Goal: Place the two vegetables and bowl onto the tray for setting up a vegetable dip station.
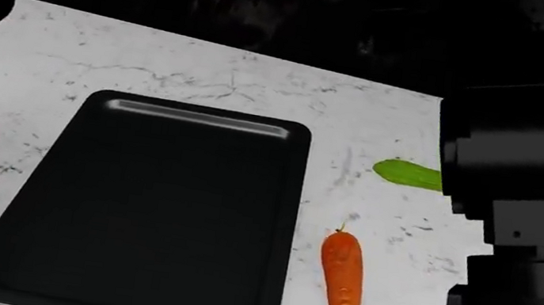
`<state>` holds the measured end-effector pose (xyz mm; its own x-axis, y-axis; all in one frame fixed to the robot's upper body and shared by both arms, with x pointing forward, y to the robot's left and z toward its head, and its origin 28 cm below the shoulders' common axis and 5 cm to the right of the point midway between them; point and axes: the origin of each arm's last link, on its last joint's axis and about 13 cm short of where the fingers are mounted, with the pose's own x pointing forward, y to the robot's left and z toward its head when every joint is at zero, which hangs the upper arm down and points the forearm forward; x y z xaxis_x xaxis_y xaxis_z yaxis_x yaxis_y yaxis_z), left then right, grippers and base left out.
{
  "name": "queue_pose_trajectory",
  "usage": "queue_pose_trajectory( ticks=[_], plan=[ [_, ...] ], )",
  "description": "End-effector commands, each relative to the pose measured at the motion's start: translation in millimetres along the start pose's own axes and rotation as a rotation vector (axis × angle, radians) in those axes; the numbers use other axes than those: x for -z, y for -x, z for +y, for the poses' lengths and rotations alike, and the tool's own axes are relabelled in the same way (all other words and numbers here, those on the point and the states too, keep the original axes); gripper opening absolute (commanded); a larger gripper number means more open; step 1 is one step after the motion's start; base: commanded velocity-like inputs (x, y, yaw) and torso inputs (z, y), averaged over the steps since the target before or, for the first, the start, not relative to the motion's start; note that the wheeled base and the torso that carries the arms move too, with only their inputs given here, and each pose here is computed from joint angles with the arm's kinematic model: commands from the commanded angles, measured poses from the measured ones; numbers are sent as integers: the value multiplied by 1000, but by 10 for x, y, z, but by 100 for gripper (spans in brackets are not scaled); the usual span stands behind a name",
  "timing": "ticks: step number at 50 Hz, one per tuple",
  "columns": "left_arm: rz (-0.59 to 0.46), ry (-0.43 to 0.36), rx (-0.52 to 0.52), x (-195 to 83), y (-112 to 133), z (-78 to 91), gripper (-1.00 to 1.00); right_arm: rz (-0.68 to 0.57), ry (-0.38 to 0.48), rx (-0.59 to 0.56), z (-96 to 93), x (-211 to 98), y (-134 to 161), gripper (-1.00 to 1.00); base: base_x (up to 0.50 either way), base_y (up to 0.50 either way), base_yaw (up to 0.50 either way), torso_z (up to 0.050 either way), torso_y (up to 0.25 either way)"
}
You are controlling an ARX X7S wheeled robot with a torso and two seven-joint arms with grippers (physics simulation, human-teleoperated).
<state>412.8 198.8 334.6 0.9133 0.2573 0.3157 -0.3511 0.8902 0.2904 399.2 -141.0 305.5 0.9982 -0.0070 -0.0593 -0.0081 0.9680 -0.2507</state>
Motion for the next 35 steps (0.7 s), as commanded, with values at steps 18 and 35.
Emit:
queue_pose_trajectory(
  ticks=[18,35],
  plan=[
    [32,63,22,-38,-10,-38,100,-26,-17,-52,59,-3,4,100,265,44,0,0,1],
    [-8,91,65,-38,47,24,100,-3,-5,-87,75,10,5,100,5,60,0,0,0]
  ],
)
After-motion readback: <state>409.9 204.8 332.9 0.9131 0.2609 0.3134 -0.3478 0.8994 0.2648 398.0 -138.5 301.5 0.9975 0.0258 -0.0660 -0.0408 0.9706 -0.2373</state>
